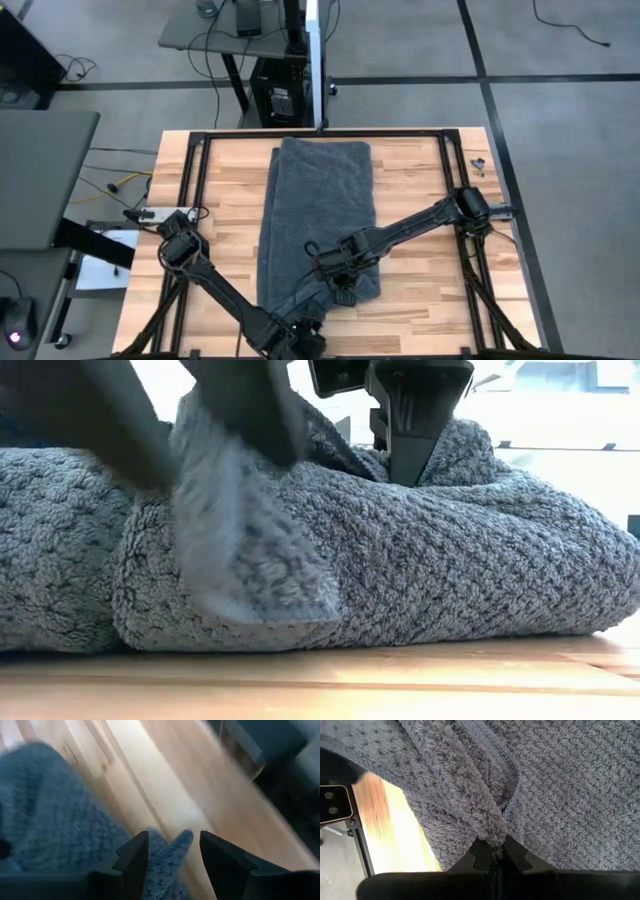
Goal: Roll towel
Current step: Fold the black towel
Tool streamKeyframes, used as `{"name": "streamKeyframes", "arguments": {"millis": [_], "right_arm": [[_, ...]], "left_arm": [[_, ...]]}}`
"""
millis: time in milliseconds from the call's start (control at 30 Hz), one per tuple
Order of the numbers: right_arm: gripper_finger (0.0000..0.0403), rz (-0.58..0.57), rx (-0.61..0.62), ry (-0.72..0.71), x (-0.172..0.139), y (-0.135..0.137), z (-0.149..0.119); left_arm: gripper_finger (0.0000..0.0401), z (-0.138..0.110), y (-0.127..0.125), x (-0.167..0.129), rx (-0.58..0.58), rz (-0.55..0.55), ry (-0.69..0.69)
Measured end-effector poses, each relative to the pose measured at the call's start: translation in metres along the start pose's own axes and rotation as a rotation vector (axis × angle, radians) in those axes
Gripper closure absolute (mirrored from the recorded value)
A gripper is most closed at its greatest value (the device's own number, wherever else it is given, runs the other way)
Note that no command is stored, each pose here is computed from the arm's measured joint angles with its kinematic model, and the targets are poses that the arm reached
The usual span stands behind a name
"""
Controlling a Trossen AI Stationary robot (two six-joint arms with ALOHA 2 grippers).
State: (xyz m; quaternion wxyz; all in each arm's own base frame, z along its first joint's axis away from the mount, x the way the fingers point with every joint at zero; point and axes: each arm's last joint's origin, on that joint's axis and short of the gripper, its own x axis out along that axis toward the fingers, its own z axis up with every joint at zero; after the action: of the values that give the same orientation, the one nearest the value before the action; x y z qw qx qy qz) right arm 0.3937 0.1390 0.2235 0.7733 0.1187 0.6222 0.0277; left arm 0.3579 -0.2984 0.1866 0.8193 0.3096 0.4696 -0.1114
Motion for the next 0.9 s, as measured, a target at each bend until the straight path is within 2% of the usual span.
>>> {"name": "streamKeyframes", "arguments": {"millis": [200,433,533,633,700,900], "right_arm": [[0.0403,0.0,0.0,0.0,0.0,0.0,0.0],[0.0402,-0.001,-0.003,0.0,0.0,0.0,0.0],[0.0402,-0.001,-0.004,0.0,0.0,0.0,0.0],[0.0402,-0.002,-0.006,0.001,0.0,0.0,0.0],[0.0402,-0.002,-0.006,0.001,0.0,0.0,0.0],[0.0403,0.003,-0.023,0.013,0.0,0.006,-0.004]], "left_arm": [[0.0241,-0.007,0.006,0.007,0.069,0.001,0.07],[0.0261,-0.007,0.005,0.006,0.235,-0.008,0.076],[0.0293,-0.007,0.005,0.006,0.252,-0.009,0.077],[0.0357,-0.007,0.005,0.004,0.247,-0.016,0.073],[0.0389,-0.007,0.003,0.0,0.23,-0.073,0.062],[0.0399,-0.008,-0.007,-0.036,0.204,-0.247,0.119]]}}
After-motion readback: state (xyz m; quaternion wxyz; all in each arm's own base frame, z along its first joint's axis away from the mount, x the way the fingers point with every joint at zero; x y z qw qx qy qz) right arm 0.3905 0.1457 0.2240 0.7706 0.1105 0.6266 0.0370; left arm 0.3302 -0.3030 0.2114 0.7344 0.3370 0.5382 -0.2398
